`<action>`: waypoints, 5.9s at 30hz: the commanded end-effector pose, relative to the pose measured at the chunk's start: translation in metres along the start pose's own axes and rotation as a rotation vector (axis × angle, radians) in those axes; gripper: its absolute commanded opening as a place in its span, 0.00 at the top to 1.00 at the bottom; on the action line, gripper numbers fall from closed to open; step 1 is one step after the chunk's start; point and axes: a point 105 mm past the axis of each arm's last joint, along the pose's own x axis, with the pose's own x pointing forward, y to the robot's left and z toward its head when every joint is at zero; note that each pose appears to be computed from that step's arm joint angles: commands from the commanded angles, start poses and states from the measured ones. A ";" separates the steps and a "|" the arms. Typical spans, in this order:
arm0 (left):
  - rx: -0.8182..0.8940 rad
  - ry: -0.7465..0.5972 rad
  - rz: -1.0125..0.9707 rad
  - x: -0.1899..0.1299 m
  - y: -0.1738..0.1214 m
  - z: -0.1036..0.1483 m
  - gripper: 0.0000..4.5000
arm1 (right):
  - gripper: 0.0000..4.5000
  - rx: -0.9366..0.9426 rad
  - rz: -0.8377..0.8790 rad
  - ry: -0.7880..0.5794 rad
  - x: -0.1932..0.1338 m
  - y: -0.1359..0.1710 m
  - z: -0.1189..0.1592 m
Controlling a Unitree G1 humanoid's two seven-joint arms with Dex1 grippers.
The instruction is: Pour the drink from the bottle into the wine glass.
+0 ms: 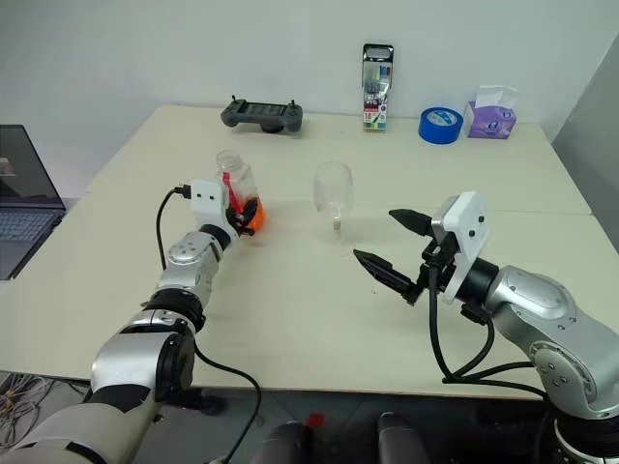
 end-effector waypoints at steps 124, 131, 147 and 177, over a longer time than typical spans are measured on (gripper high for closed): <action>1.618 -0.360 -0.239 0.019 -0.048 0.186 0.63 | 0.00 -0.087 -0.149 -0.212 0.023 -0.012 0.010; 1.609 -0.367 -0.243 0.020 -0.052 0.186 0.63 | 0.00 -0.086 -0.160 -0.211 0.022 -0.013 0.009; 1.086 -0.339 -0.289 0.019 -0.048 0.195 0.63 | 0.00 -0.081 -0.146 -0.200 0.023 -0.013 0.010; -0.179 -0.107 -0.005 0.002 0.005 0.027 0.63 | 0.00 -0.071 0.127 -0.064 0.014 0.019 -0.017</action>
